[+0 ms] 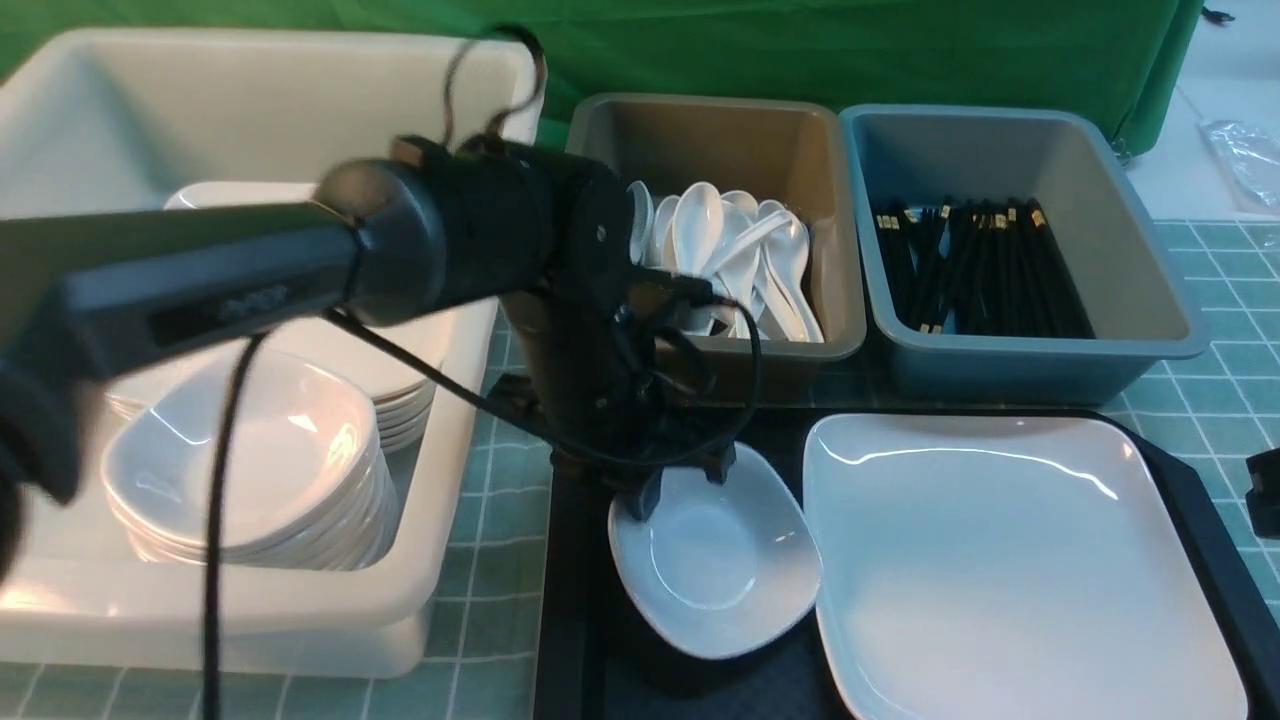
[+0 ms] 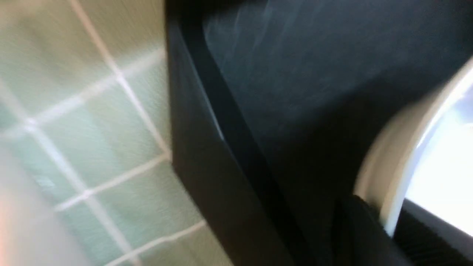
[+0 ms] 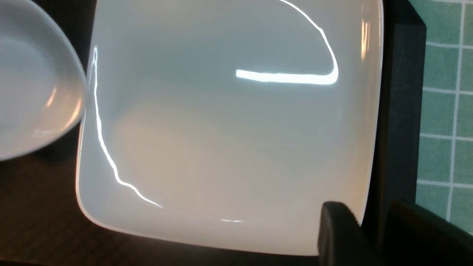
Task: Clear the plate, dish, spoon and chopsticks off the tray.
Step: Use the left arm to grab a small plate from the dinner plate, then use the left arm to put the small plate into the large storage box on the left
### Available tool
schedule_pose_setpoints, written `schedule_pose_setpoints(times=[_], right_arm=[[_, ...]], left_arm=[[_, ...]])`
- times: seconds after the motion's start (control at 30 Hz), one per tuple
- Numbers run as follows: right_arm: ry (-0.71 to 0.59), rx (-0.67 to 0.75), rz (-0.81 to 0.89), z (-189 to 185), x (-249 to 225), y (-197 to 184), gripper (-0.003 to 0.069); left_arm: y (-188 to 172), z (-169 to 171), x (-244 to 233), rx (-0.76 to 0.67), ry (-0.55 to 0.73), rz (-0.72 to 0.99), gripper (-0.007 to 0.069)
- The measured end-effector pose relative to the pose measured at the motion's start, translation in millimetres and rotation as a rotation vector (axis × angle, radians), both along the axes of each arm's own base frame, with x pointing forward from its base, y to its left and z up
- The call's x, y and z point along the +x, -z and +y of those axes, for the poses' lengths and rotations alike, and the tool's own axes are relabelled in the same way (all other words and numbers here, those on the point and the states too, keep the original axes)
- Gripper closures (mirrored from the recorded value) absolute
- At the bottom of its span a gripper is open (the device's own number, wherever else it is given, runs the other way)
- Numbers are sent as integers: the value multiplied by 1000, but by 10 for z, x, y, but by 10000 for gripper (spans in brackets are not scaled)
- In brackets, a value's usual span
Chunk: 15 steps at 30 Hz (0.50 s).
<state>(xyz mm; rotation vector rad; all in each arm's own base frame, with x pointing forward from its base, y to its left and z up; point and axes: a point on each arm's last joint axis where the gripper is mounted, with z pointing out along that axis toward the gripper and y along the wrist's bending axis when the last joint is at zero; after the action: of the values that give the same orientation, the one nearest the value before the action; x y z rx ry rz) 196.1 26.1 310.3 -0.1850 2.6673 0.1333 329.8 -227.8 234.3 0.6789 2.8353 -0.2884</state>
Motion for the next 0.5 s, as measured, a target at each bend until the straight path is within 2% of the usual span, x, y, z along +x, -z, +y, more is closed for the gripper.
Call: schedule_pose_setpoints(times=[0.1, 0.23, 0.37, 0.5], right_arm=[[0, 0, 2, 0, -2, 1, 444], [-1, 0, 1, 0, -1, 0, 444], [-2, -1, -12, 0, 9, -5, 444], [-2, 0, -17, 0, 13, -7, 444]], left_arm=[[-322, 53, -73, -53, -3, -78, 598], [-932, 292, -237, -186, -53, -188, 603], [-1386, 711, -350, -260, -131, -282, 603], [-1730, 1325, -499, -275, -275, -370, 603]])
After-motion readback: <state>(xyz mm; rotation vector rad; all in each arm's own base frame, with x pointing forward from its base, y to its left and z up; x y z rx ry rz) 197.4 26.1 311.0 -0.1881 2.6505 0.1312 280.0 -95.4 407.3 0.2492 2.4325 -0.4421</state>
